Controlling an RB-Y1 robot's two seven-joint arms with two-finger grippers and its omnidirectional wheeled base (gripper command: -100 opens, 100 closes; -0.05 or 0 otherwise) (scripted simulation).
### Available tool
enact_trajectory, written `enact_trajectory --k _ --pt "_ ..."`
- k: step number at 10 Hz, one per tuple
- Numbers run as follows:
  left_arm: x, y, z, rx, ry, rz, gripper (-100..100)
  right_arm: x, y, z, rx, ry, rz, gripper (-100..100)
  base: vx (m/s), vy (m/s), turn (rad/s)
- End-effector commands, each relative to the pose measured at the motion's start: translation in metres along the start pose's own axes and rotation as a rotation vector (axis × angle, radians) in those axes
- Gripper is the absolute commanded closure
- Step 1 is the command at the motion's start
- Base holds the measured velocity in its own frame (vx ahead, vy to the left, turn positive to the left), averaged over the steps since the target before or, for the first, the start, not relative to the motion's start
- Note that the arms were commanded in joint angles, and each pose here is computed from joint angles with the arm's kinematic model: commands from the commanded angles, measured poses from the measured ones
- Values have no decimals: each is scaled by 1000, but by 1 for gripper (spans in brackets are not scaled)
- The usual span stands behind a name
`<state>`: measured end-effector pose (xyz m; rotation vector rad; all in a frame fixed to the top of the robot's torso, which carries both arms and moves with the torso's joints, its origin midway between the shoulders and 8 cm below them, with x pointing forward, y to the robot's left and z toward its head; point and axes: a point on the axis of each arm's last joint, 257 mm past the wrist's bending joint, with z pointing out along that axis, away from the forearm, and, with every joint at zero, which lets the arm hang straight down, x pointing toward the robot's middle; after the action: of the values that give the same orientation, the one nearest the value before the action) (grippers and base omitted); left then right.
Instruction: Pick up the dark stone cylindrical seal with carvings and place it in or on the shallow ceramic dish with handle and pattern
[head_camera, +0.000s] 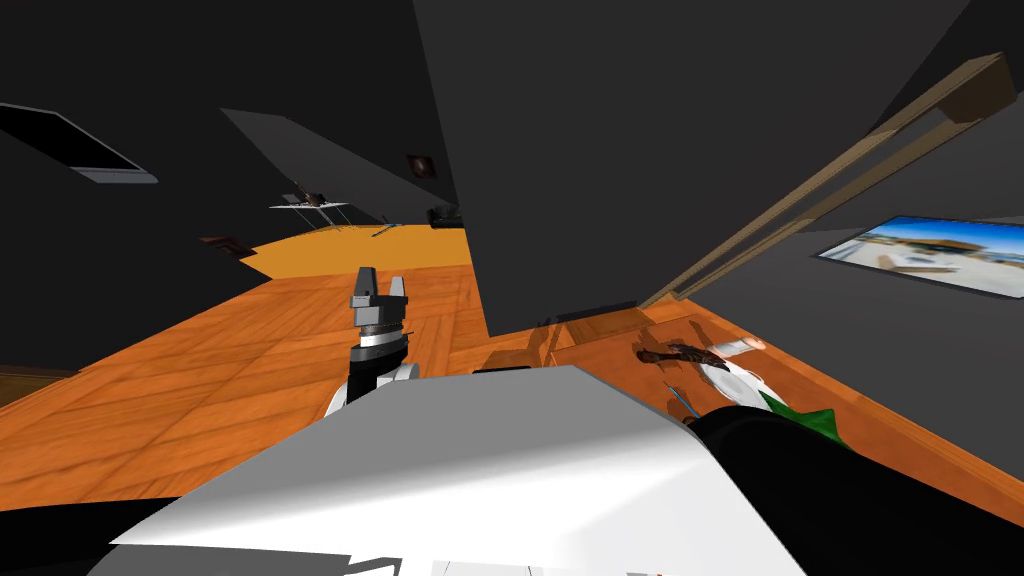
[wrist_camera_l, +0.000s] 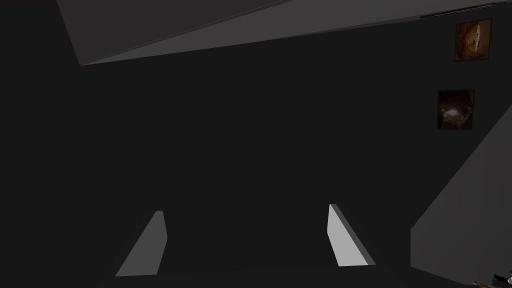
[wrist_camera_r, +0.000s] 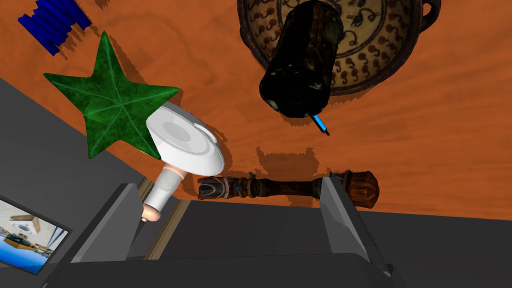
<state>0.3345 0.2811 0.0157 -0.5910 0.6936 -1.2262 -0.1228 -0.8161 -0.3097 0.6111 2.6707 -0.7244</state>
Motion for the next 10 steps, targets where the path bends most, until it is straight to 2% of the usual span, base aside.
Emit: enact_trajectory --k 1,6,7,8,10 --pt "0 0 0 0 0 0 0 -9 -2 -3 0 -2 -1 -100 -22 7 -16" --pt "0 0 0 0 0 0 0 -45 -1 -14 -13 -3 -9 -100 -40 17 -21" --pt "0 0 0 0 0 0 0 -41 -2 -12 -11 -3 -11 -100 -19 9 -3" --pt "0 0 0 0 0 0 0 -42 -2 -13 -11 -4 -8 0 0 0 0" --pt "0 0 0 0 0 0 0 -42 -2 -13 -11 -4 -8 0 0 0 0"
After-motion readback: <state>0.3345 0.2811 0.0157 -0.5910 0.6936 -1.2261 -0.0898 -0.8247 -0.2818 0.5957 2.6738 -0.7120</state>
